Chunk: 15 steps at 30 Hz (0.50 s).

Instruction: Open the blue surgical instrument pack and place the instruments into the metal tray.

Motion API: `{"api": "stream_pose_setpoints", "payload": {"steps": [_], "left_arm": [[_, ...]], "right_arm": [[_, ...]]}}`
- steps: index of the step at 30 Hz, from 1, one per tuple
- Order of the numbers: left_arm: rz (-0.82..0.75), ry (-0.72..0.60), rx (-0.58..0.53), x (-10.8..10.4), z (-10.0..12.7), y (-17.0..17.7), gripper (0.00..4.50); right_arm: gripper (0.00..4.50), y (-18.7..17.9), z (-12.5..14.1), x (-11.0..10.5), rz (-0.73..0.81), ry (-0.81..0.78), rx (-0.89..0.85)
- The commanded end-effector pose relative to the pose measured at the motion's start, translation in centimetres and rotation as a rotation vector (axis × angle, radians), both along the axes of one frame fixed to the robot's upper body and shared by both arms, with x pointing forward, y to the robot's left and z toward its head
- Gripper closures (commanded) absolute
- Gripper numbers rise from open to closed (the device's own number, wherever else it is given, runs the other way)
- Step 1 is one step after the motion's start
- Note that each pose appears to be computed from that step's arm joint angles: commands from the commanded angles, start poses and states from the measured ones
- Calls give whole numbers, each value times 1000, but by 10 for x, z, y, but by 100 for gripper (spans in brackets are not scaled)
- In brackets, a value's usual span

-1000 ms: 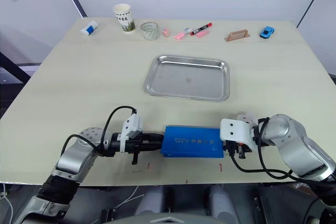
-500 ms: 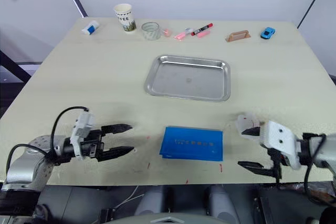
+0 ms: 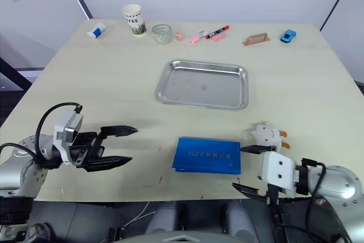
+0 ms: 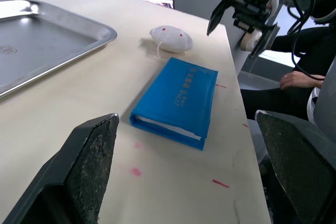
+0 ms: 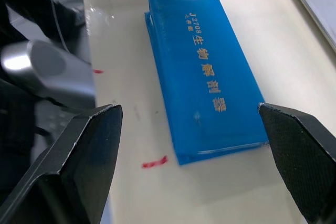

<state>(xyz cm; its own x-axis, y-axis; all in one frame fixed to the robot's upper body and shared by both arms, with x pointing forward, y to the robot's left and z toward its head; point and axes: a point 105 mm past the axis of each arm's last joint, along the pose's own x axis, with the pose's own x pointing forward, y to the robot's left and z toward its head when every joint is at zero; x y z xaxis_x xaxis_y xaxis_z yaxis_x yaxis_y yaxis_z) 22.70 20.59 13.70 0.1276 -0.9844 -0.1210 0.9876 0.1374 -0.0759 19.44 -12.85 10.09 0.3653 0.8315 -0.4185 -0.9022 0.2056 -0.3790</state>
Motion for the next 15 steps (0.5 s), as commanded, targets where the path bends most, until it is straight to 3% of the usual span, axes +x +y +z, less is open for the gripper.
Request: {"api": "stream_pose_setpoints", "payload": {"steps": [1, 4, 5, 15], "left_arm": [[-89, -39, 6, -7, 6, -11, 6], [-97, -37, 4, -7, 5, -16, 0], [-97, -37, 4, -7, 5, -17, 0], [-120, -36, 9, -9, 4, -21, 0]], "right_arm": [[0, 7, 2, 7, 15, -73, 16], [66, 7, -7, 8, 31, -72, -10], [111, 8, -9, 8, 31, -73, -12], [111, 8, -20, 10, 37, -93, -40]]}}
